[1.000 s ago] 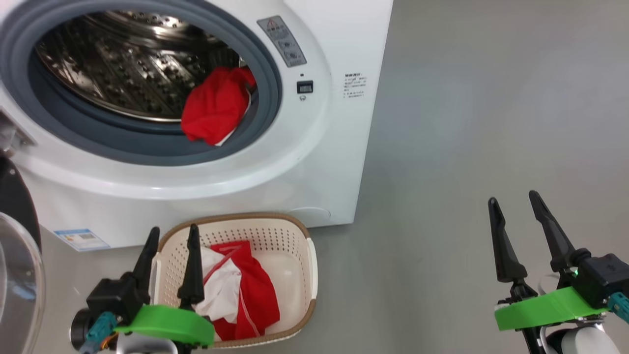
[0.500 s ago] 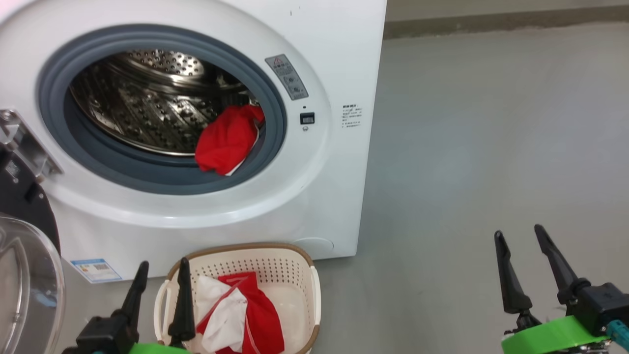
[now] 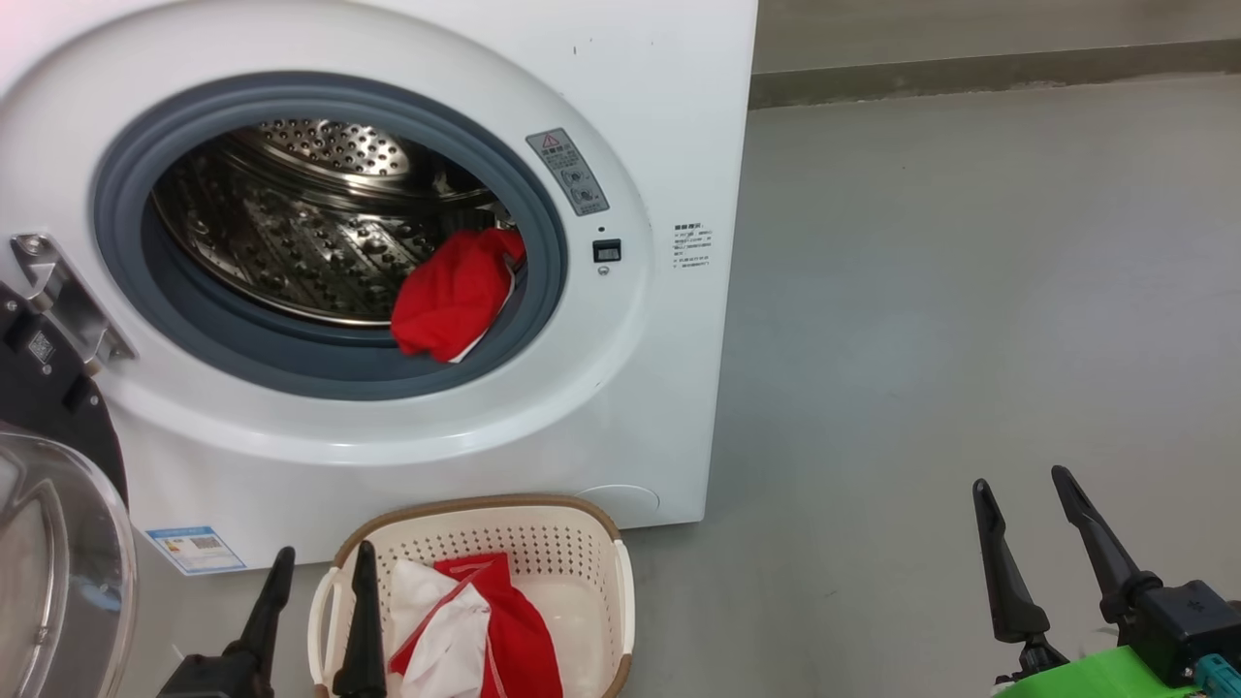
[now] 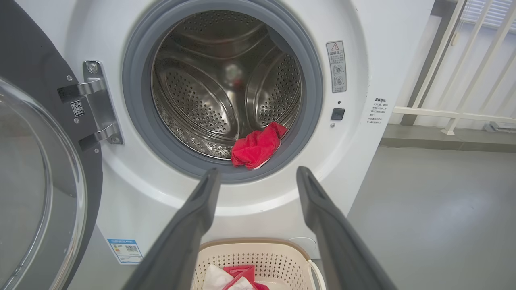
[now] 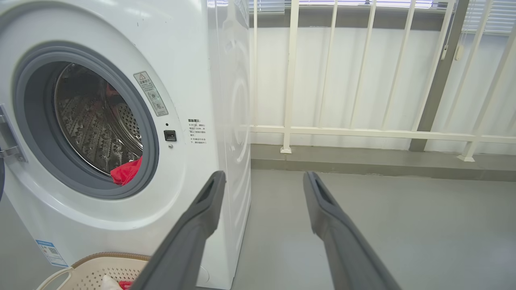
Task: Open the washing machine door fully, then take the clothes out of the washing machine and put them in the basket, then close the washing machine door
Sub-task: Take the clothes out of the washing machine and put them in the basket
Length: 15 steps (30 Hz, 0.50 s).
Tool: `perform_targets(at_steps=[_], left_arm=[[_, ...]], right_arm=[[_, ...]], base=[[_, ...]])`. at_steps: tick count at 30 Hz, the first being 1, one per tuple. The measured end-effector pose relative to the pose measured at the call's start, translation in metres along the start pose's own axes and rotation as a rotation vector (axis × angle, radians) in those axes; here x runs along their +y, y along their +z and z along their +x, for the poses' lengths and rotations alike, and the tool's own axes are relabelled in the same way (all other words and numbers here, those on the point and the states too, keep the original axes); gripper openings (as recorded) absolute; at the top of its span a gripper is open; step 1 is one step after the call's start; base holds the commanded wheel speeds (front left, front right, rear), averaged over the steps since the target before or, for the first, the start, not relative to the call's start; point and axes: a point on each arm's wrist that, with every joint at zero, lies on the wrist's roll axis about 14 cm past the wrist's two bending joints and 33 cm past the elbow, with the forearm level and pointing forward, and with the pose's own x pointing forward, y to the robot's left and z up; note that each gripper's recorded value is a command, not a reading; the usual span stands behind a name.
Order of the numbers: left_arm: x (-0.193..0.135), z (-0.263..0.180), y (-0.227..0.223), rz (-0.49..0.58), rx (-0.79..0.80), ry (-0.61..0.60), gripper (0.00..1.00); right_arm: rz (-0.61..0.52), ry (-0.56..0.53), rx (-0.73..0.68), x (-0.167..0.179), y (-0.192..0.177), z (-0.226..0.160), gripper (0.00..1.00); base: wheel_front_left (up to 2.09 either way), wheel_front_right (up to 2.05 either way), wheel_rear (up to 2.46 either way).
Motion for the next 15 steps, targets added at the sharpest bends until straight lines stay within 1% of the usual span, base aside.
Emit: perform_targets(at_steps=[15], left_arm=[[-0.0035, 0.0015, -0.0002, 0.002, 0.008, -0.015, 1.00]], right_arm=[[-0.001, 0.000, 0.009, -0.0001, -0.0027, 0.0009, 1.00]], base=[[0.00, 0.00, 0.00]])
